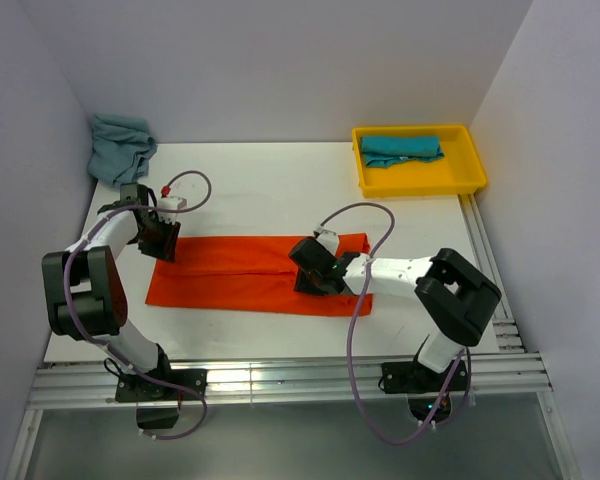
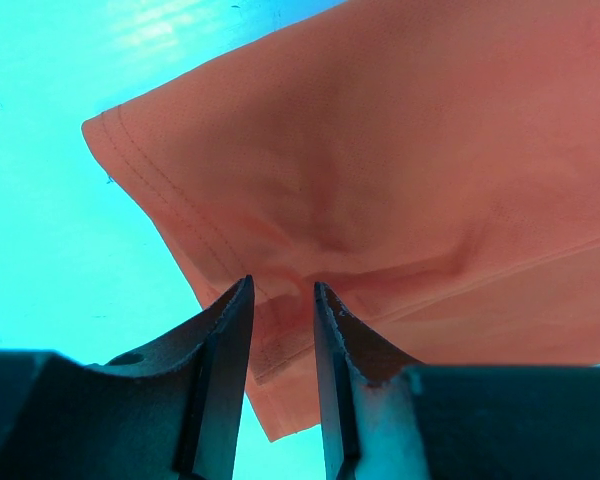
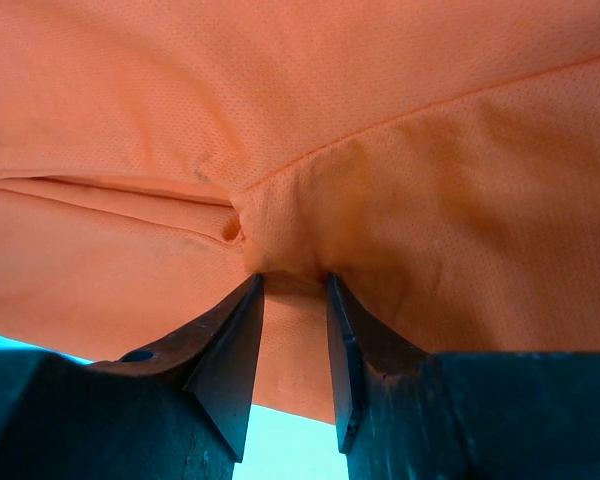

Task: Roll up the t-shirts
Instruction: Fold the tshirt

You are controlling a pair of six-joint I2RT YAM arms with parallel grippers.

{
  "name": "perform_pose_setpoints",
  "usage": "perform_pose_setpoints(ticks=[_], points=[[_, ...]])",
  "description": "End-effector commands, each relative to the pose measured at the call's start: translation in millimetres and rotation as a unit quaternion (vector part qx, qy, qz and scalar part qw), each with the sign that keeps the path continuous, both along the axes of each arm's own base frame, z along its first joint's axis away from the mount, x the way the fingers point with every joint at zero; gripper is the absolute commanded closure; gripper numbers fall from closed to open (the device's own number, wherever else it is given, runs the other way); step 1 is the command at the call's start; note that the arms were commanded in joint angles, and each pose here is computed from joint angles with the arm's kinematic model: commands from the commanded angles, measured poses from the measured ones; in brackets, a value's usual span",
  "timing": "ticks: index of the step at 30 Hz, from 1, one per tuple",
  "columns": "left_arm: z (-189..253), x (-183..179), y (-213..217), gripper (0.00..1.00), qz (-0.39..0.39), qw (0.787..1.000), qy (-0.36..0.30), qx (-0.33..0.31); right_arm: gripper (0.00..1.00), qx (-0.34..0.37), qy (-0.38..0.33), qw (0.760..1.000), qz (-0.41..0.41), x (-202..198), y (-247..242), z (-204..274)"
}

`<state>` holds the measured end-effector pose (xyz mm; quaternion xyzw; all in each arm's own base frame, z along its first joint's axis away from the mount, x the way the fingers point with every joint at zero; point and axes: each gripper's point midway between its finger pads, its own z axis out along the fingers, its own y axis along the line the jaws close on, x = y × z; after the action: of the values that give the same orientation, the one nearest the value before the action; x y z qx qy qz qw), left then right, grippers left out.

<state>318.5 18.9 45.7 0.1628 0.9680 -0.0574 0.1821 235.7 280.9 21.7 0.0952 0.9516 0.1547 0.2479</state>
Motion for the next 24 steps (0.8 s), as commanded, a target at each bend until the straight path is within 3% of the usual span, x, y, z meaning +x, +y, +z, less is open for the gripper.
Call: perform_pose_setpoints(ticks=[1, 7, 11, 16, 24], points=[[2.7, 5.9, -1.1, 0.64, 0.002, 1.000, -0.010, -0.002, 0.60, -0.007, -0.031, 0.999, -0.007, 12.9, 0.6, 26.8], [20.2, 12.5, -2.3, 0.61, 0.004, 1.000, -0.029, -0.005, 0.58, 0.016, -0.077, 0.997, -0.022, 23.8, -5.3, 77.9], [40.9, 20.3, -1.4, 0.53, 0.015, 0.998, -0.054, -0.010, 0.58, 0.035, -0.097, 0.994, -0.027, 27.8, -5.8, 101.5], [63.7, 30.4, 8.9, 0.50, 0.037, 0.996, -0.074, -0.013, 0.55, 0.016, -0.091, 0.994, -0.057, 21.2, -28.7, 90.8], [76.3, 31.5, 7.4, 0.50, 0.042, 0.995, -0.080, -0.030, 0.46, 0.042, -0.048, 0.992, -0.113, 25.1, -67.6, 48.9]])
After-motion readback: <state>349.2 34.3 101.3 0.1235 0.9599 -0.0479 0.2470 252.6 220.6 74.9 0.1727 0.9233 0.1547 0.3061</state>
